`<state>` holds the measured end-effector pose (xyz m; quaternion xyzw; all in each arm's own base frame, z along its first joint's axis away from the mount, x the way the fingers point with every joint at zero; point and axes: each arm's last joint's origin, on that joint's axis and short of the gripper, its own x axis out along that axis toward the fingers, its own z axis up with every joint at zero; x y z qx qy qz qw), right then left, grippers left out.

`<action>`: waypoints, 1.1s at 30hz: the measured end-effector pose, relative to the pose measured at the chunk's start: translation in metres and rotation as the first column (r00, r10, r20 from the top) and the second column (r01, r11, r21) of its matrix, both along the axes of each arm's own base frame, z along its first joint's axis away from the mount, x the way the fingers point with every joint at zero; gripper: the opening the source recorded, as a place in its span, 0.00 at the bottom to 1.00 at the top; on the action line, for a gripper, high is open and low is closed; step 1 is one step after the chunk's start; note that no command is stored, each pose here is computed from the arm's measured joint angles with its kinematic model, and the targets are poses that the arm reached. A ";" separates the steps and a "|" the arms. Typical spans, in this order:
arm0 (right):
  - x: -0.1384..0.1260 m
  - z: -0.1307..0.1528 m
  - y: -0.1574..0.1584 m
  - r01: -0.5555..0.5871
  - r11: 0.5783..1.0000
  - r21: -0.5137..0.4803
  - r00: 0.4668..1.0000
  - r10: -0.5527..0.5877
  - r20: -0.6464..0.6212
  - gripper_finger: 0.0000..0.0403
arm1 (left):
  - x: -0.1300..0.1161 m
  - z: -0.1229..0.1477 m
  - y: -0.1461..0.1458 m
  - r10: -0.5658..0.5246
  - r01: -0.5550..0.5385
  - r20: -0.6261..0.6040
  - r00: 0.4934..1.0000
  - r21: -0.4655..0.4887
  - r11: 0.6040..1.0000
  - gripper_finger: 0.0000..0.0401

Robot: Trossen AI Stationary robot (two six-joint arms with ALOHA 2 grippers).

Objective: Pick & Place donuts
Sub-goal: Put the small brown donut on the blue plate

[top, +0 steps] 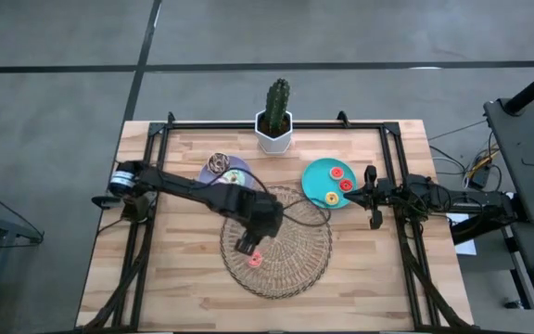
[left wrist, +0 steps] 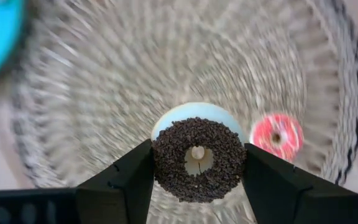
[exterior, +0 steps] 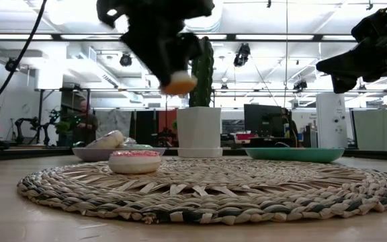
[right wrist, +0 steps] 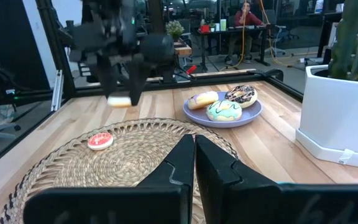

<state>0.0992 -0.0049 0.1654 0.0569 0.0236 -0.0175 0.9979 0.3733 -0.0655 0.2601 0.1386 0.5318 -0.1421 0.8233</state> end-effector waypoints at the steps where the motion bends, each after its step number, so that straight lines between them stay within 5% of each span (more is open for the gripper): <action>1: 0.000 0.000 0.000 0.000 1.000 0.000 1.000 0.000 0.000 0.02 | 0.002 0.005 0.002 0.006 -0.006 0.017 1.000 -0.002 1.000 0.49; 20: 0.000 0.000 0.000 0.000 1.000 0.000 1.000 0.000 0.000 0.02 | 0.045 0.015 0.034 0.170 -0.172 0.115 0.979 0.007 0.985 0.49; 33: 0.000 0.000 0.000 0.000 1.000 0.000 1.000 0.000 0.000 0.02 | 0.065 0.013 0.098 0.231 -0.243 0.194 0.953 0.040 0.969 0.49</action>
